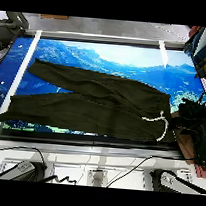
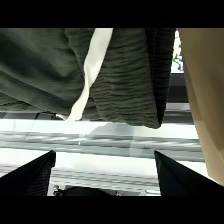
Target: Fold the clothes and pants, and hang the long-sleeved shirts on hangers.
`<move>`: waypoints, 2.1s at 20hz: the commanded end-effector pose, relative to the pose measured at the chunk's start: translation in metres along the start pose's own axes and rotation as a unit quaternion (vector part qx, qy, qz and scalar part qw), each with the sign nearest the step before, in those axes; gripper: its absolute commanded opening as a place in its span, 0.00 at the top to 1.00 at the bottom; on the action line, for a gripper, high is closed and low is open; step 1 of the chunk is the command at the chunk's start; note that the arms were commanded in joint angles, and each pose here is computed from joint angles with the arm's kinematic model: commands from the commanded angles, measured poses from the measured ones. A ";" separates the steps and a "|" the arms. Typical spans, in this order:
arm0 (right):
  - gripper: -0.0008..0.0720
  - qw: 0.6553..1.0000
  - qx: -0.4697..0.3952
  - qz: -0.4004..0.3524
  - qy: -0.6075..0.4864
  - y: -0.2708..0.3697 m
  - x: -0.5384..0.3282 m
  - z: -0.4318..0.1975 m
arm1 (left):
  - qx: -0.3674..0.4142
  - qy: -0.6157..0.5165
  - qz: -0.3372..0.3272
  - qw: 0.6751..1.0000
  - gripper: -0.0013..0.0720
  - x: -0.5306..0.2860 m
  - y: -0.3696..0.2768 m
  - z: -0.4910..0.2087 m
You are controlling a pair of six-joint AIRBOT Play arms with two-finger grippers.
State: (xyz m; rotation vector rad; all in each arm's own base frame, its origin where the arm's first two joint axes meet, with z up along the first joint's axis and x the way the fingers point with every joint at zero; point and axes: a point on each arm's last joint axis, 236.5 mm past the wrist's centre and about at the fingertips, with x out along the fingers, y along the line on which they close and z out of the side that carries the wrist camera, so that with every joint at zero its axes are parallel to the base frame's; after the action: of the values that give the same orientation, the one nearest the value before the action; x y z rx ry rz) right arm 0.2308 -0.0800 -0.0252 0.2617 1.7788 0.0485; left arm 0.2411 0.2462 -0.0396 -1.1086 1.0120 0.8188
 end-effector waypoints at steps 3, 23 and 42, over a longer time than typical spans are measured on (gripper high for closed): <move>0.04 1.000 0.002 0.004 -0.003 0.002 0.000 0.001 | -0.037 0.068 0.012 0.997 0.04 0.038 -0.001 -0.023; 0.05 0.999 0.002 0.002 -0.045 0.001 -0.001 0.021 | 0.394 -0.051 0.105 0.912 0.94 -0.029 -0.041 0.038; 0.93 0.891 0.120 -0.036 -0.436 -0.043 -0.085 0.189 | 0.350 -0.159 0.022 0.923 0.03 -0.066 -0.076 0.055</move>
State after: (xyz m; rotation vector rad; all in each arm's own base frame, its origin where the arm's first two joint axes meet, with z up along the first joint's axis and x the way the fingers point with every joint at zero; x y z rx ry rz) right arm 0.3837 -0.1431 -0.0137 0.2726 1.0950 -0.2441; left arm 0.2842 0.2830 0.0223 -0.3537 1.0293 0.5877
